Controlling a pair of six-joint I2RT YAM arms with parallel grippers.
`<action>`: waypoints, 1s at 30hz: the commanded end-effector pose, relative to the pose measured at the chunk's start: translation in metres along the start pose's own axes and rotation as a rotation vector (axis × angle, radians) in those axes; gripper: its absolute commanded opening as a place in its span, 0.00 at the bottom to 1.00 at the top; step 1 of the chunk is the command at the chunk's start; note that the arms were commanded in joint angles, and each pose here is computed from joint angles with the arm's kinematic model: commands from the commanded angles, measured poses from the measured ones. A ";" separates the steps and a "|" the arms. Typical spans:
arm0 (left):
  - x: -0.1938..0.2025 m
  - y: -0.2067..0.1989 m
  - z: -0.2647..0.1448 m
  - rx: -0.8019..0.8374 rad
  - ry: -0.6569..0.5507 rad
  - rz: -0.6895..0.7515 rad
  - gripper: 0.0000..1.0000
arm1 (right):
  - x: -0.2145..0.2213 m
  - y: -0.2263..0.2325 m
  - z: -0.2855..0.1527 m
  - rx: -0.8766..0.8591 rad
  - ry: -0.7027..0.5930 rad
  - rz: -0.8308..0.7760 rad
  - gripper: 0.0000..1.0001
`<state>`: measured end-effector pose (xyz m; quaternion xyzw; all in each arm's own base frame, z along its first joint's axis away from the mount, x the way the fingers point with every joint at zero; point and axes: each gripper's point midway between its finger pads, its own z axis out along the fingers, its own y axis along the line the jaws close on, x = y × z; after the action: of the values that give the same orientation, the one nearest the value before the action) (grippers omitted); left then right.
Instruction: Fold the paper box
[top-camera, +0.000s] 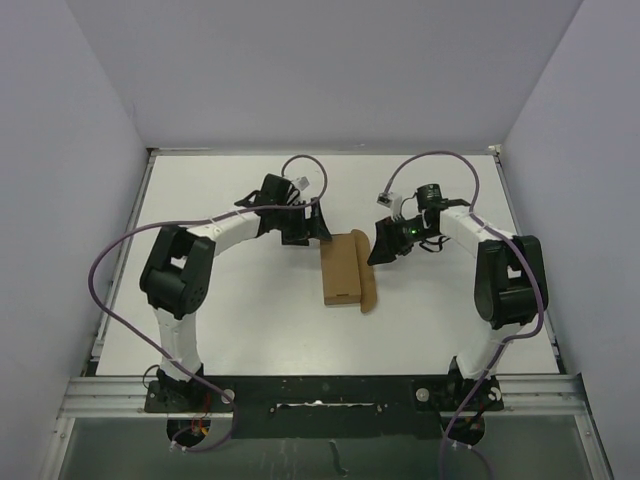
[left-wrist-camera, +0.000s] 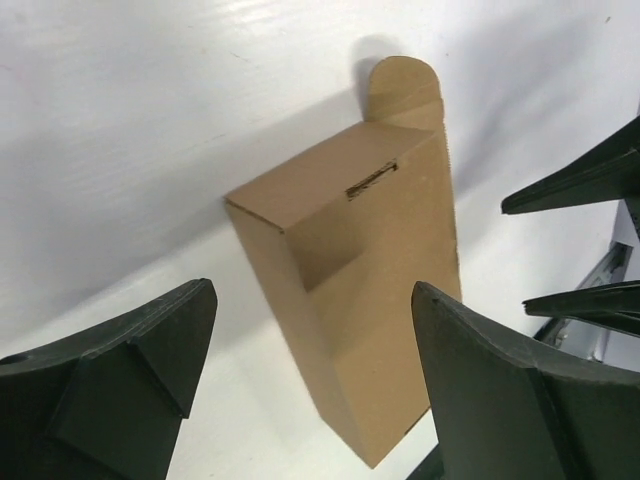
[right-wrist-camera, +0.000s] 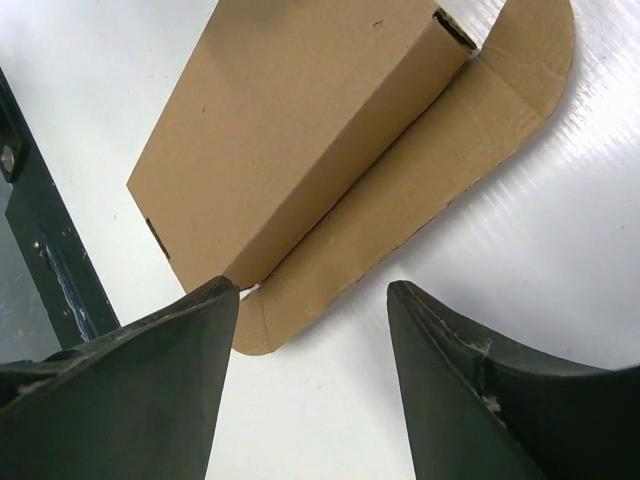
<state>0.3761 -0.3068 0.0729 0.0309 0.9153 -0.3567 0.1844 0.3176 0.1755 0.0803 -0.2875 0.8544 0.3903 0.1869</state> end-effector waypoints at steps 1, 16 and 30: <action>-0.032 -0.020 -0.047 0.024 -0.130 0.113 0.79 | -0.020 0.012 -0.016 0.000 -0.045 -0.156 0.62; -0.027 -0.058 -0.160 0.130 -0.506 0.336 0.98 | -0.012 0.093 -0.055 -0.096 -0.350 -0.968 0.78; 0.021 -0.057 -0.103 0.230 -0.219 0.233 0.81 | 0.071 0.100 -0.027 -0.224 -0.166 -1.534 1.00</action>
<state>0.3049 -0.2620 0.1627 0.0944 0.8431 -0.4124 0.3319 0.2114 0.1800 0.1323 -0.7280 0.4206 0.2827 0.4617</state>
